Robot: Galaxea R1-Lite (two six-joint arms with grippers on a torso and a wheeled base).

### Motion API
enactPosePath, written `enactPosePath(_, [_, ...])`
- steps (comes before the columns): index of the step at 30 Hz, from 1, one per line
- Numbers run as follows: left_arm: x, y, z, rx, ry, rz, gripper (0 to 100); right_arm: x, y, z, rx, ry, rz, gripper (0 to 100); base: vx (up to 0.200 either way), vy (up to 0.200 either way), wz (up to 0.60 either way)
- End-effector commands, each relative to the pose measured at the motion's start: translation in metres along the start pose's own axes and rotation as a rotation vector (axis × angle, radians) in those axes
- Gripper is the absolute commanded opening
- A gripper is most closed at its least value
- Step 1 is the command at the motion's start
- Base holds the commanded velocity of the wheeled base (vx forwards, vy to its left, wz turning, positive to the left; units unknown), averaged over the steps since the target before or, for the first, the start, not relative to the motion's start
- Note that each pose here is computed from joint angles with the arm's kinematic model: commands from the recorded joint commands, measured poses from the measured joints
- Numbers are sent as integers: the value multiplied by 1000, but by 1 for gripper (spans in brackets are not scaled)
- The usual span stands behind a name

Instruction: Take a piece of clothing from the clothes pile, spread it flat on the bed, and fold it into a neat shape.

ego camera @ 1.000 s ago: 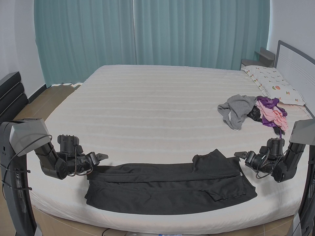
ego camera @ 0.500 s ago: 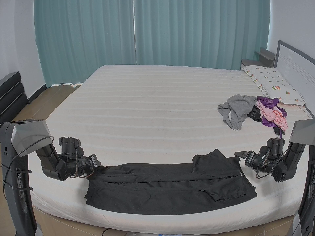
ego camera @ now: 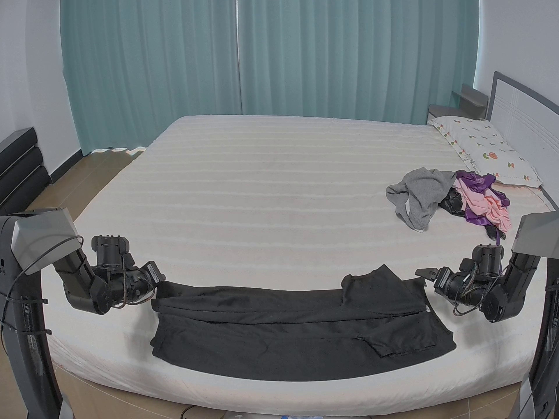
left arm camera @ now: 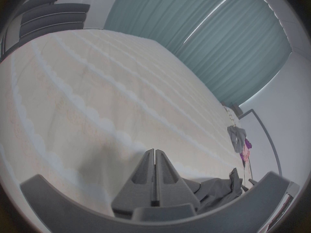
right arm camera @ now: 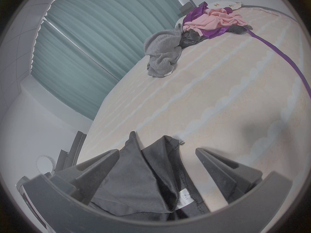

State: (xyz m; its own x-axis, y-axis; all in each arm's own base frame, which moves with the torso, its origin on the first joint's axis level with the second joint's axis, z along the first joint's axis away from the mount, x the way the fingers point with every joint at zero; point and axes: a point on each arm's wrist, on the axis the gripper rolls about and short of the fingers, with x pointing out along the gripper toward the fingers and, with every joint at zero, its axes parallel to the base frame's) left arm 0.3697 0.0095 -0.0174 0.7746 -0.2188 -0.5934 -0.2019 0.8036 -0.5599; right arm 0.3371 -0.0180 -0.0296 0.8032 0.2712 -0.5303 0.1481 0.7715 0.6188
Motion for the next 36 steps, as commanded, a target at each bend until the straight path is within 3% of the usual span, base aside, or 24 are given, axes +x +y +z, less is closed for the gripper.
enactPosePath(1, [-1, 3, 5, -14, -27, -4, 0, 8, -3, -1, 5, 15, -10, 100, 0, 0, 0])
enactPosePath(24, [9, 11, -1, -22, -9, 11, 0, 42, -13, 7, 16, 2, -8, 100, 0, 0, 0])
enactPosePath(25, [9, 11, -1, -22, -9, 11, 0, 42, -13, 7, 16, 2, -8, 0, 0, 0, 0])
enactPosePath(36, [9, 11, -1, -22, -9, 11, 0, 41, -13, 11, 15, -20, -5, 0, 0, 0, 0])
